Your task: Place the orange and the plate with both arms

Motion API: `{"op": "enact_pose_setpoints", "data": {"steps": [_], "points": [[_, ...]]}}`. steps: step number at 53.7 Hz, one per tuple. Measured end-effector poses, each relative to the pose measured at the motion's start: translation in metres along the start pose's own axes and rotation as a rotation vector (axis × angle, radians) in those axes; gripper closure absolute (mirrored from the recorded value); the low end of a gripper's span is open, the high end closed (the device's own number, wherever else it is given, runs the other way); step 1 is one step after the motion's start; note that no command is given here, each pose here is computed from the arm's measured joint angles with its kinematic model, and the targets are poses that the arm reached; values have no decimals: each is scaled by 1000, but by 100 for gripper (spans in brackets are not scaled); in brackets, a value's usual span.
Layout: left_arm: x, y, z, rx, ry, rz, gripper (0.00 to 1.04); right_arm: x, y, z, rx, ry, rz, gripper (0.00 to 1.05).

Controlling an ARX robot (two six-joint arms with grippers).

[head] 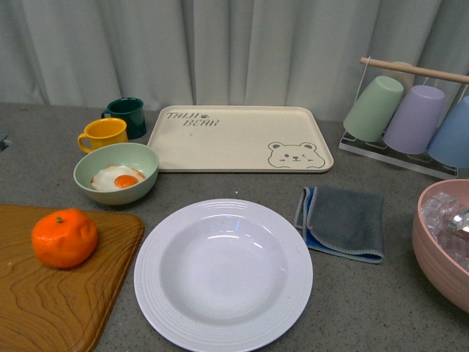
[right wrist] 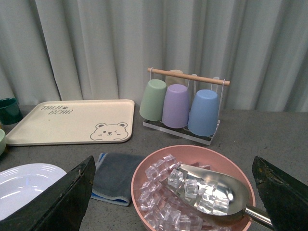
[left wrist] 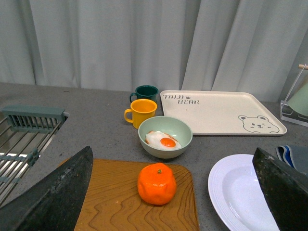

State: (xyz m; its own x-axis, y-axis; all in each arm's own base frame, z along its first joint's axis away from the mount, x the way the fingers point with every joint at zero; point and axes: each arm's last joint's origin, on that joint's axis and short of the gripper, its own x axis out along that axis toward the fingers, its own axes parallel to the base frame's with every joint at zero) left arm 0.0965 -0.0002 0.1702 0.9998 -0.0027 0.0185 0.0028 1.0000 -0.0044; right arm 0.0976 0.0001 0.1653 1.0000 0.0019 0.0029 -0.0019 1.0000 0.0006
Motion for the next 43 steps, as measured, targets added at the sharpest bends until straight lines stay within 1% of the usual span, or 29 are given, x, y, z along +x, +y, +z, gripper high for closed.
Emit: {"op": "enact_pose_setpoints", "data": {"steps": [43], "points": [[0,0,0,0,0,0,7,0,0,0,0,0,0,9]]}}
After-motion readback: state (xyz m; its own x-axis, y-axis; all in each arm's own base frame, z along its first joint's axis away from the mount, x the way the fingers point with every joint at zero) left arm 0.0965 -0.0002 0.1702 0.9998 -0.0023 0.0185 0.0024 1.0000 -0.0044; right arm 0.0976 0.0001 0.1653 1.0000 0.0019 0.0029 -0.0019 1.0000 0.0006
